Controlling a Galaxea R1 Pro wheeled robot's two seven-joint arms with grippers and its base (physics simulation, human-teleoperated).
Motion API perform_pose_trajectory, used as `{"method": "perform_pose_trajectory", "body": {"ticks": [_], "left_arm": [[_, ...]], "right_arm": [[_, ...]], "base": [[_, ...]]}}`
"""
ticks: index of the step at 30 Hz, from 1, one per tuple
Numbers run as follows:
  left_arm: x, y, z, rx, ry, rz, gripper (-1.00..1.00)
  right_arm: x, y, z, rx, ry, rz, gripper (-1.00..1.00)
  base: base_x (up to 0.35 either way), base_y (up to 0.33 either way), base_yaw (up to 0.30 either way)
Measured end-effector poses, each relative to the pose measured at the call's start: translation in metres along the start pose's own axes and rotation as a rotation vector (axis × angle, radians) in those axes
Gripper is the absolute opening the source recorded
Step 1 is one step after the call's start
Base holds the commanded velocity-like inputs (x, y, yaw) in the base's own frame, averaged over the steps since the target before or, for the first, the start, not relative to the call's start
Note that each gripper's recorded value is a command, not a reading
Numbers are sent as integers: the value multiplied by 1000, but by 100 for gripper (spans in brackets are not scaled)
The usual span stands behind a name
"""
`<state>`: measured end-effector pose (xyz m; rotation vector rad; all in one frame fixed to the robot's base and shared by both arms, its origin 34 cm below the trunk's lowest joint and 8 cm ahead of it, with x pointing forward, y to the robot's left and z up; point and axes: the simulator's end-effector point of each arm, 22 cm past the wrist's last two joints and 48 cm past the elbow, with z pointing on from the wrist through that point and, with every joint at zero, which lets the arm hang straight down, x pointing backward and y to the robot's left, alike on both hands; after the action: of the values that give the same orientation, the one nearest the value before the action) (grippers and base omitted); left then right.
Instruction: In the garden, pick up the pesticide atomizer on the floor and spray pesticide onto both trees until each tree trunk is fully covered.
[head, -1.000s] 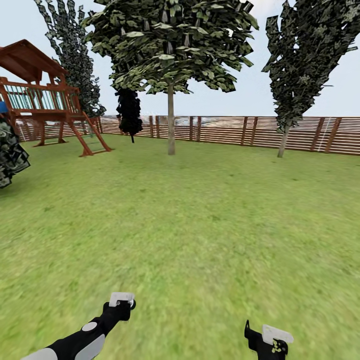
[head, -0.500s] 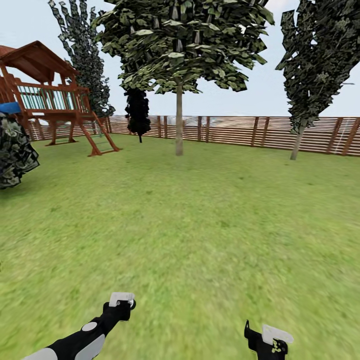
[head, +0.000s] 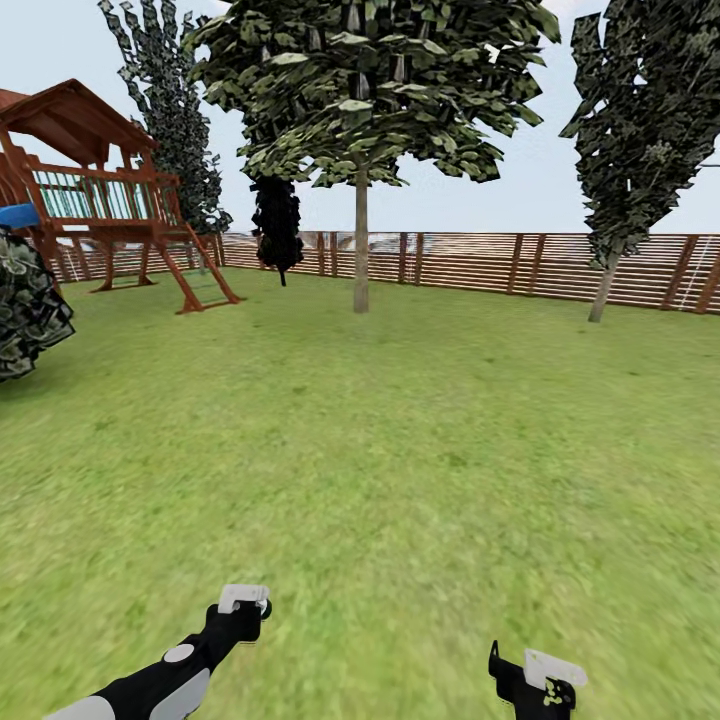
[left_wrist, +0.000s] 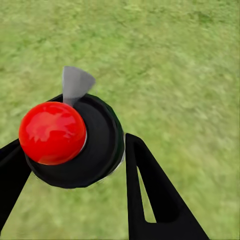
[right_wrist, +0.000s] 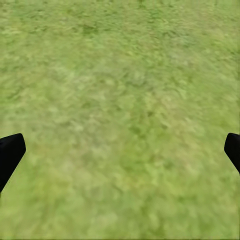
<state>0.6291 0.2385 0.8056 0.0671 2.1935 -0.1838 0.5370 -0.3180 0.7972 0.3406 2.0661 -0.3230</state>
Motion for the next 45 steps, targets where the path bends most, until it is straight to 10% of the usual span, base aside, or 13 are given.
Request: {"method": "perform_pose_trajectory", "body": {"ticks": [45], "left_arm": [[0,0,0,-1,0,0,-100]], "right_arm": [[0,1,0,-2,1,2,100]], "base": [[334,0,0]]}}
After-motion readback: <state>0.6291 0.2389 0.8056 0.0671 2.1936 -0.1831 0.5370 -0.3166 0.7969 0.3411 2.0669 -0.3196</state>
